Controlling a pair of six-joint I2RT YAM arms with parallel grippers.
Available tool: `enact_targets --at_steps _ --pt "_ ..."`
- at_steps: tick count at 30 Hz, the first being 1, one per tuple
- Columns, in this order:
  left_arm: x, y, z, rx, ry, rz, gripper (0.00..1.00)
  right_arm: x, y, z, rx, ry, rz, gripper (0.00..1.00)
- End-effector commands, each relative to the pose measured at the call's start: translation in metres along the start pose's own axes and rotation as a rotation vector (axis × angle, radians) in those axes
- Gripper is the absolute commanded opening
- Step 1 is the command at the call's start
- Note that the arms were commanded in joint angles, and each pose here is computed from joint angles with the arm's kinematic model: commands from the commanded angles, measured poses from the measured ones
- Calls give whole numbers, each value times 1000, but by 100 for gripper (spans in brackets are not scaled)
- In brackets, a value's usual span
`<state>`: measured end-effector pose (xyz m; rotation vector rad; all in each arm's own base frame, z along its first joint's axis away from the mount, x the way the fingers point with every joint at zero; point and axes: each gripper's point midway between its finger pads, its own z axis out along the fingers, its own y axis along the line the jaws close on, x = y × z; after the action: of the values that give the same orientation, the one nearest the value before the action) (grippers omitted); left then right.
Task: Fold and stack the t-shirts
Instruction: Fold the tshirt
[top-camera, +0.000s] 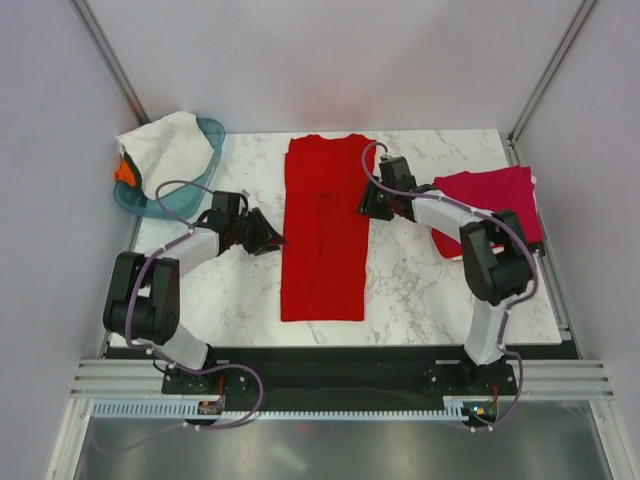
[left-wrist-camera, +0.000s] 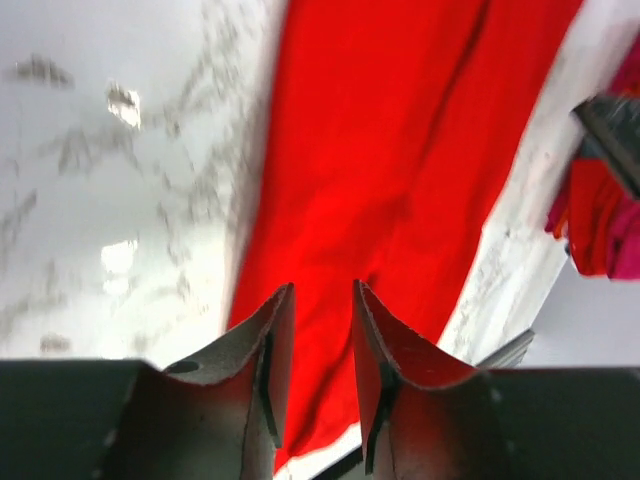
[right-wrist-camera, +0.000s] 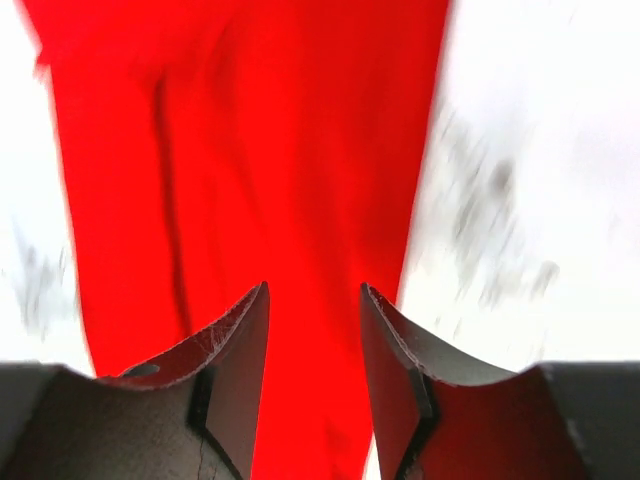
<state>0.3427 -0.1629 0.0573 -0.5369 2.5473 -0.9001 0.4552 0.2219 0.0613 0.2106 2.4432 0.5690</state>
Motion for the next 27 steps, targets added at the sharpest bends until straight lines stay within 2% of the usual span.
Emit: enact_targets --at_steps 1,5,10,19,23,27 --pt "22 0 -31 28 -19 58 40 28 26 -44 -37 -34 -97 49" --pt "51 14 -48 26 7 61 41 102 14 -73 9 69 -161 48" --pt "92 30 -54 29 74 48 42 173 2 -97 57 158 -205 50" --pt "132 55 -51 -14 155 23 42 225 0 -117 77 207 -204 47" --pt "142 61 -50 -23 183 22 42 234 -5 -121 91 215 -192 43" --pt "152 65 -49 -32 213 11 43 237 -4 -129 75 214 -182 47"
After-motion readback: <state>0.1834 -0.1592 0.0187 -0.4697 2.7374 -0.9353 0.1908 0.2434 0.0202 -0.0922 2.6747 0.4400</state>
